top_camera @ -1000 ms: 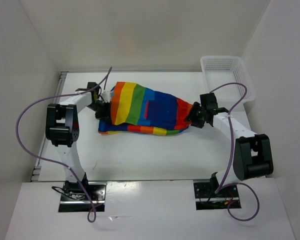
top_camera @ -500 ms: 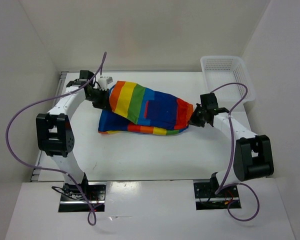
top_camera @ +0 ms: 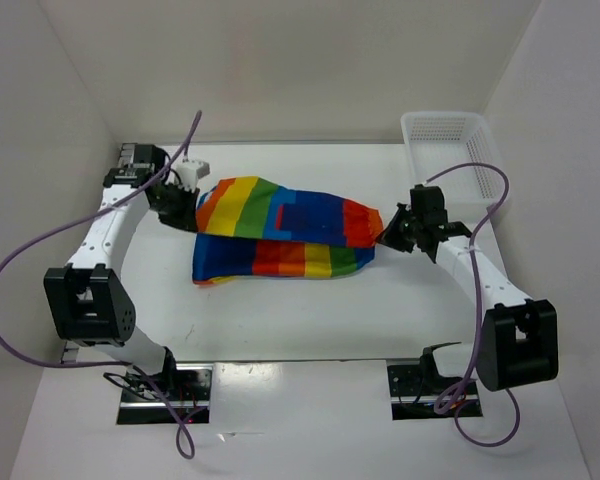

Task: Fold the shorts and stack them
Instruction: Fold the shorts

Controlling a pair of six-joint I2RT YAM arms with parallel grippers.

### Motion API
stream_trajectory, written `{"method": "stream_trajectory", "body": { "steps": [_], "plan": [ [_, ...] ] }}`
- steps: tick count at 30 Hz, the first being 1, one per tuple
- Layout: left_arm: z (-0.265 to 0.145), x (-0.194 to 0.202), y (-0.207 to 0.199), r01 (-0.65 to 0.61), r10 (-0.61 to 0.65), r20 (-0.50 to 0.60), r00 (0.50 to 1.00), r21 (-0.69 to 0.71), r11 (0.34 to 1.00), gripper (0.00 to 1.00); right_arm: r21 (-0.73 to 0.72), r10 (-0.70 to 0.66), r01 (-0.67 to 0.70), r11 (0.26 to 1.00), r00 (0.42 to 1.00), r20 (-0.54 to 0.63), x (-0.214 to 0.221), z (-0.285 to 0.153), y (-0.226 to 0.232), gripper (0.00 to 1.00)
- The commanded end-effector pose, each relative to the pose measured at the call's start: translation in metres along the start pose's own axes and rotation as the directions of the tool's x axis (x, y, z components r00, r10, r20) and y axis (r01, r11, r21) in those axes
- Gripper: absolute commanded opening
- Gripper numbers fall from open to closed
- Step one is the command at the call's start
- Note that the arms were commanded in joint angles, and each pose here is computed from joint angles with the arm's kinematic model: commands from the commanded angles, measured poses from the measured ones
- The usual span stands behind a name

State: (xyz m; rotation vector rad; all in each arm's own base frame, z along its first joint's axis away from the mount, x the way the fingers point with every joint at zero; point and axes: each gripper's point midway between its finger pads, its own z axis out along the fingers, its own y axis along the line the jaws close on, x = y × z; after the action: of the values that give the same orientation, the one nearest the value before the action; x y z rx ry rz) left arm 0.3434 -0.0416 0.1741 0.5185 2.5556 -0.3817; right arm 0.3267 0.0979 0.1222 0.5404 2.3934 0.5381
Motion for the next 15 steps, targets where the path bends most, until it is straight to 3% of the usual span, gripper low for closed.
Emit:
{"method": "stream_trajectory", "body": {
  "steps": [1, 5, 10, 11, 12, 15],
  "plan": [
    [0.028, 0.072, 0.009, 0.042, -0.045, -0.217, 0.975, -0.016, 0.999, 0.00, 0.021, 0.023, -0.023, 1.000, 0.999, -0.027, 0.010, 0.006, -0.012, 0.00],
    [0.049, 0.105, 0.006, 0.088, -0.081, -0.301, 0.950, 0.008, 0.996, 0.00, 0.051, 0.035, -0.031, 0.998, 0.996, -0.080, 0.025, 0.018, -0.023, 0.00],
    [0.065, 0.131, 0.020, 0.100, -0.117, -0.380, 0.918, -0.064, 0.993, 0.00, 0.090, 0.045, -0.031, 0.995, 0.986, -0.163, 0.052, 0.039, -0.032, 0.01],
    [0.070, 0.135, 0.020, 0.091, -0.110, -0.407, 0.907, -0.066, 0.994, 0.00, 0.105, 0.061, -0.042, 0.994, 0.982, -0.177, 0.058, 0.041, -0.036, 0.06],
    [0.071, 0.134, 0.021, 0.085, -0.112, -0.407, 0.907, -0.084, 0.993, 0.00, 0.110, 0.062, -0.043, 0.993, 0.981, -0.183, 0.061, 0.044, -0.039, 0.27],
    [0.073, 0.137, 0.022, 0.064, -0.100, -0.429, 0.898, -0.098, 0.993, 0.01, 0.094, 0.083, -0.067, 0.993, 0.982, -0.172, 0.060, 0.046, -0.036, 0.64]
  ]
}}
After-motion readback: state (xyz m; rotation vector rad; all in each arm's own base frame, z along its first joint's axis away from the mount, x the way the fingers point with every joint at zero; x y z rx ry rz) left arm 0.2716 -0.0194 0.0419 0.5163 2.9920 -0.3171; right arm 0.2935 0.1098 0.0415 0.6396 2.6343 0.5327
